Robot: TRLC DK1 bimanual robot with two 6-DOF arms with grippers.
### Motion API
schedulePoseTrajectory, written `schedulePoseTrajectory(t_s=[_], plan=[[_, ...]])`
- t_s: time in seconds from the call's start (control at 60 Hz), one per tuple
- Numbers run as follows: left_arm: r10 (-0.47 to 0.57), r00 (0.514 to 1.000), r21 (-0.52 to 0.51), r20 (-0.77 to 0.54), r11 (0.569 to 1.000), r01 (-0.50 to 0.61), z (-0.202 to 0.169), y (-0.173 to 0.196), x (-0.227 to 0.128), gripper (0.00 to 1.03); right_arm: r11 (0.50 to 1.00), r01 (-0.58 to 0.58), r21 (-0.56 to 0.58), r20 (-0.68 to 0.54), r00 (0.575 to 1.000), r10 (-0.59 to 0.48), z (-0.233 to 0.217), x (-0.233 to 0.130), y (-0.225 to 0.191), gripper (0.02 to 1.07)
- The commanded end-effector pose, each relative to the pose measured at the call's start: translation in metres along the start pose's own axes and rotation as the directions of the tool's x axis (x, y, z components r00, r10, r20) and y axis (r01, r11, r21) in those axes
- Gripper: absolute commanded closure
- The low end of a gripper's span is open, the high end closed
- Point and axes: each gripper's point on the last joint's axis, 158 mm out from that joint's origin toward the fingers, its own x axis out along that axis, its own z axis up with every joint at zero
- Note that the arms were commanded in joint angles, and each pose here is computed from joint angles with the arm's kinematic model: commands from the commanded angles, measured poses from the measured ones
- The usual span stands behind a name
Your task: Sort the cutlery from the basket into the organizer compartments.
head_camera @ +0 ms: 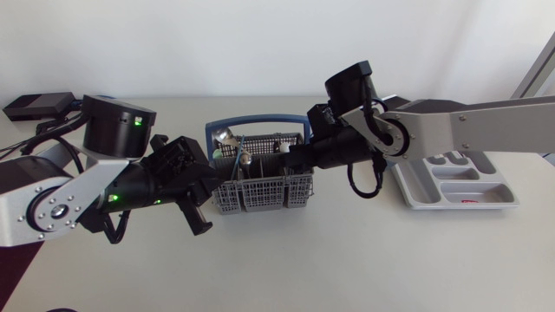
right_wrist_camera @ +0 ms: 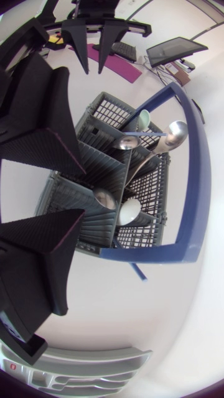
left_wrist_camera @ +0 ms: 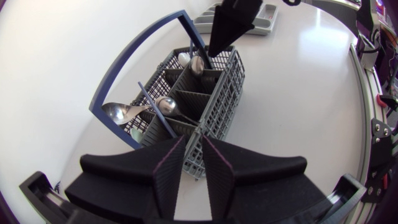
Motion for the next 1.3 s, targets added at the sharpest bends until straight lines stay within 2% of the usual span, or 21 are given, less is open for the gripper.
schedulePoseTrajectory(t_s=[0.0,0.35,1.283], plan=[[0.001,1.000,-0.012,0.005,1.000,-0.001,-0.003,-0.007,-0.003,0.81,0.999,0.003,0.041,0.033,0.999,-0.005,0.009,0.003,0.002,0.63],[0.007,0.999,-0.019,0.053,1.000,-0.006,0.008,-0.015,-0.008,0.81,0.995,0.020,0.096,0.086,0.996,-0.029,0.012,0.008,-0.004,0.63],[-0.012,0.997,-0.020,0.070,1.000,0.013,0.009,-0.027,-0.003,0.81,0.989,0.010,0.145,0.025,1.000,-0.014,-0.011,0.036,-0.005,0.63]])
